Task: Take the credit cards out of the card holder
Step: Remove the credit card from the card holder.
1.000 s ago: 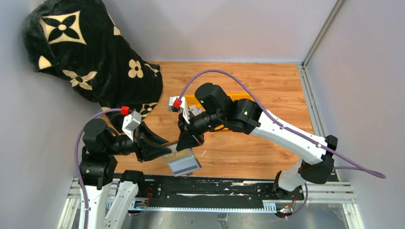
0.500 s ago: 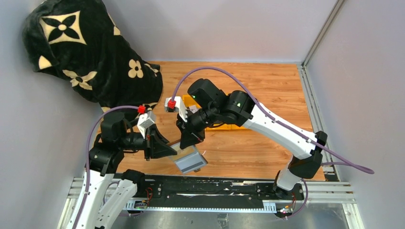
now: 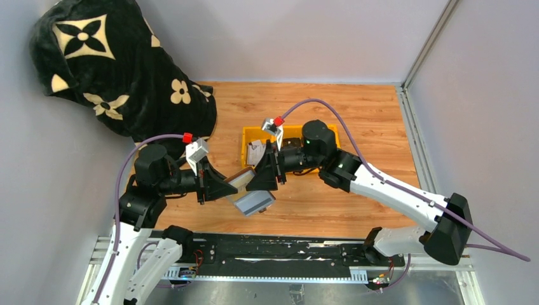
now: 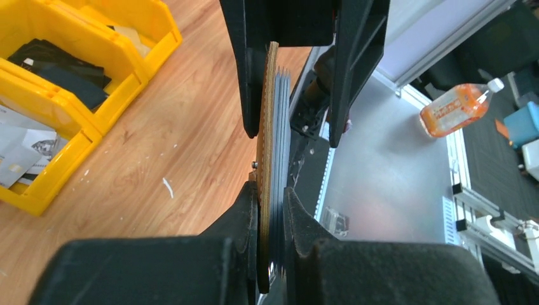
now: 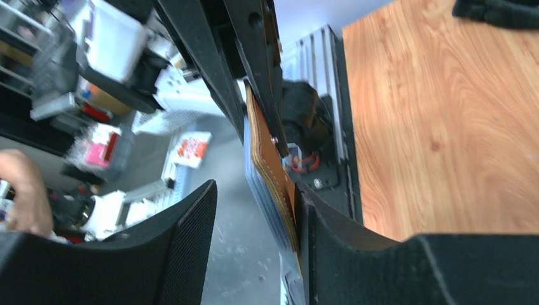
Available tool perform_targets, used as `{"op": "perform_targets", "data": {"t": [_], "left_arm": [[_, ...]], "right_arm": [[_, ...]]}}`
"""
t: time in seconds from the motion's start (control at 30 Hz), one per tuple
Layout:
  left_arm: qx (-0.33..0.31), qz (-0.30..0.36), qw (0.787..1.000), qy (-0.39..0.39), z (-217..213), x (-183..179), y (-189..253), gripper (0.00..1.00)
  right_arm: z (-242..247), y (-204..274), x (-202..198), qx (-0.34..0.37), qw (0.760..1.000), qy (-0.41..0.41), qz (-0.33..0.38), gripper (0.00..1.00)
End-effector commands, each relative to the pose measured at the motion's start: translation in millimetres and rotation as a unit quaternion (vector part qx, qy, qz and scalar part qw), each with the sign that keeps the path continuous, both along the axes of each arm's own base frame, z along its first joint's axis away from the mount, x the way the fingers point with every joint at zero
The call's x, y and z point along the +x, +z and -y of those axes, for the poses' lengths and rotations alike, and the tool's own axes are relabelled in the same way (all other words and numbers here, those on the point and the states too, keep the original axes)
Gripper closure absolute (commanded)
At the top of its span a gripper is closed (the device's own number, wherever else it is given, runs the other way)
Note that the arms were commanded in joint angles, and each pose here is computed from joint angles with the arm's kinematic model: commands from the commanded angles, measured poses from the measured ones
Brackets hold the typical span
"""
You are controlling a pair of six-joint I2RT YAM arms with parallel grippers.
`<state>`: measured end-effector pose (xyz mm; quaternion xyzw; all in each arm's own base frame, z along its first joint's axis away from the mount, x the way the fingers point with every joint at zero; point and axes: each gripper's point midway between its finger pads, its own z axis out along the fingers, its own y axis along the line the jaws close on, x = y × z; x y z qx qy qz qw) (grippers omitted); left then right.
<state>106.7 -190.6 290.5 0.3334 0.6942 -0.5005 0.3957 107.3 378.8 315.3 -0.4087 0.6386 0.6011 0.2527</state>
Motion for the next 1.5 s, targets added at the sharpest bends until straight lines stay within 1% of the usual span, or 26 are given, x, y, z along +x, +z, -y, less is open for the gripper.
{"op": "perform_targets", "data": {"t": [0.0,0.07,0.13,0.17,0.2,0.23,0.33,0.4,0.43,0.47,0.53,0.6,0.63,0.67,0.83,0.9,1.0,1.27,1.37,1.47], "left_arm": [[-0.049,0.031,0.997,0.041,4.2,17.2,27.5,1.0],[-0.054,0.024,0.997,0.056,4.4,23.6,28.5,1.0],[-0.057,0.014,0.996,0.062,5.0,27.0,28.6,1.0],[-0.058,0.012,0.996,0.059,5.4,26.0,29.1,1.0],[-0.057,0.009,0.997,0.057,5.5,25.2,27.8,1.0],[-0.052,0.008,0.997,0.053,5.3,23.5,25.4,0.97],[-0.03,-0.009,0.999,0.012,5.8,8.7,13.1,0.79],[-0.023,-0.024,0.999,-0.012,6.1,-0.4,5.1,0.66],[-0.022,-0.027,0.999,-0.022,6.2,-4.0,3.3,0.61],[-0.02,-0.033,0.999,-0.03,6.3,-7.0,1.1,0.57],[-0.016,-0.046,0.997,-0.052,6.9,-14.2,-3.3,0.53],[-0.007,-0.059,0.996,-0.07,8.3,-18.9,-8.3,0.52],[-0.002,-0.061,0.995,-0.081,9.3,-20.7,-11.2,0.53],[0.001,-0.064,0.994,-0.091,10.4,-24.1,-12.6,0.54],[0.005,-0.069,0.99,-0.119,14.6,-32.3,-15.9,0.69],[0.01,-0.07,0.989,-0.128,14.1,-36.2,-19.3,0.73],[0.014,-0.072,0.989,-0.131,13.1,-38.8,-23.2,0.74],[0.01,-0.069,0.988,-0.137,14.4,-37.9,-17.0,0.74],[0.004,-0.074,0.986,-0.148,15.3,-40.1,-11.7,0.83],[0.01,-0.067,0.988,-0.136,15.2,-35.4,-10.4,0.97]], "right_arm": [[2.0,58.0,-7.0,0.144,0.989,-0.003,-0.034,0.51],[3.7,56.0,-5.9,0.153,0.987,-0.014,-0.046,0.55],[4.2,52.0,-4.0,0.154,0.986,-0.024,-0.054,0.7],[4.6,50.4,-3.6,0.151,0.987,-0.026,-0.056,0.84],[5.0,46.6,-2.8,0.14,0.988,-0.03,-0.057,0.96],[5.1,46.1,-1.6,0.131,0.989,-0.034,-0.055,1.0],[6.6,34.0,3.1,0.071,0.996,-0.043,-0.021,1.0],[7.0,29.1,1.9,0.033,0.999,-0.027,-0.006,1.0],[7.7,23.4,-0.4,0.008,1.0,-0.013,-0.009,1.0],[6.3,25.4,-3.2,0.0,1.0,0.004,-0.001,1.0],[5.6,16.0,-9.7,-0.038,0.999,0.033,-0.002,1.0],[3.6,9.9,-14.2,-0.068,0.996,0.053,0.013,1.0],[1.8,12.4,-15.4,-0.077,0.995,0.06,0.023,1.0],[1.1,5.0,-17.1,-0.094,0.993,0.068,0.025,1.0],[-6.4,2.7,-16.7,-0.126,0.987,0.085,0.052,1.0],[-8.5,4.5,-16.5,-0.129,0.986,0.09,0.056,1.0],[-10.6,6.3,-19.7,-0.134,0.984,0.102,0.062,1.0],[-16.3,5.3,-33.4,-0.147,0.976,0.137,0.08,1.0],[-18.0,5.4,-36.5,-0.146,0.976,0.142,0.081,1.0],[-19.7,7.4,-36.6,-0.139,0.977,0.142,0.082,0.99]]}}
